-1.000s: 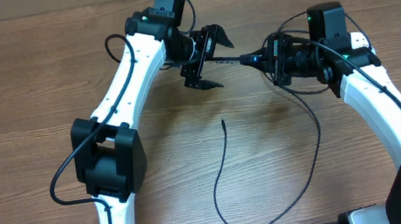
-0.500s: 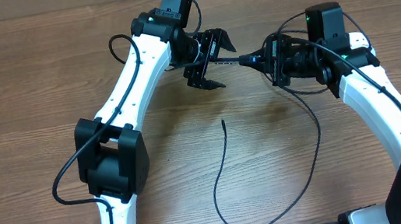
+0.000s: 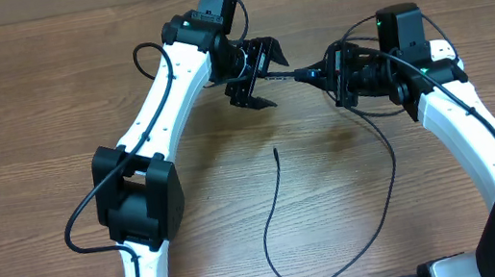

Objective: Plug charger to phone and switch on socket

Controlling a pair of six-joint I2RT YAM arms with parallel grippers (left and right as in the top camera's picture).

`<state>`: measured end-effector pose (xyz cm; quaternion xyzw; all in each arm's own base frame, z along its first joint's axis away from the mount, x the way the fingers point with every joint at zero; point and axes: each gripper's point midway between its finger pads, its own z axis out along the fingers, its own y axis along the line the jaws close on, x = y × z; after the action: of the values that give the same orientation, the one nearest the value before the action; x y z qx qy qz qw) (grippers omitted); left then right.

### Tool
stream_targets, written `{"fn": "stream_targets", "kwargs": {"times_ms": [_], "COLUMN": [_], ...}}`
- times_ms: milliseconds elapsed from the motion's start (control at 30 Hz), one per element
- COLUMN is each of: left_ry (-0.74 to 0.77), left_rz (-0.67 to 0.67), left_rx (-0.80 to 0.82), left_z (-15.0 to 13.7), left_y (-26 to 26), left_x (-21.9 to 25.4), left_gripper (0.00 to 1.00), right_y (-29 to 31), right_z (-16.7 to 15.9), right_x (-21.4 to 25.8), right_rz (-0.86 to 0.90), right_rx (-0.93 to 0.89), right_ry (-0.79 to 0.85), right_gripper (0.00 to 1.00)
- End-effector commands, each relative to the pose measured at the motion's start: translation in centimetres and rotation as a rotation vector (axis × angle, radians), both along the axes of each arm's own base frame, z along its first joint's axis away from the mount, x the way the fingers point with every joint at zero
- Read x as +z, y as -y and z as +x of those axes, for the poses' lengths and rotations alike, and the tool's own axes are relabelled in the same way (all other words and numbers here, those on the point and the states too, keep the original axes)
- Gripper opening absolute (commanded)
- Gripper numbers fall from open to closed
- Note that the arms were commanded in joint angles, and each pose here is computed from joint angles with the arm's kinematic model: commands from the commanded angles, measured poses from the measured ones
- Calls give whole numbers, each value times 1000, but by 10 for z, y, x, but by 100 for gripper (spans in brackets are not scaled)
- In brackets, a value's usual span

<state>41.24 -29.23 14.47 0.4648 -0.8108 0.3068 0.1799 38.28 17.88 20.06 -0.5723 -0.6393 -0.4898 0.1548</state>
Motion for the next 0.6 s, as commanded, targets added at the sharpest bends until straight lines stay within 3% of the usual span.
{"fn": "stream_targets", "kwargs": {"times_ms": [0,367,567], "left_ry": [22,24,24], "left_rz": [5,6,6], "left_rx": [6,2,3], "left_z": [3,3,3], "left_y": [3,3,3], "left_x": [6,6,6], "left_gripper": [78,77,65], "right_y": [-7,-13,-13], "right_z": [3,1,1], "right_x": [13,11,11], "right_rz": [2,-13,-13], "right_rx": [18,22,22], "right_ry": [44,46,46], "right_gripper": [4,4,4]}}
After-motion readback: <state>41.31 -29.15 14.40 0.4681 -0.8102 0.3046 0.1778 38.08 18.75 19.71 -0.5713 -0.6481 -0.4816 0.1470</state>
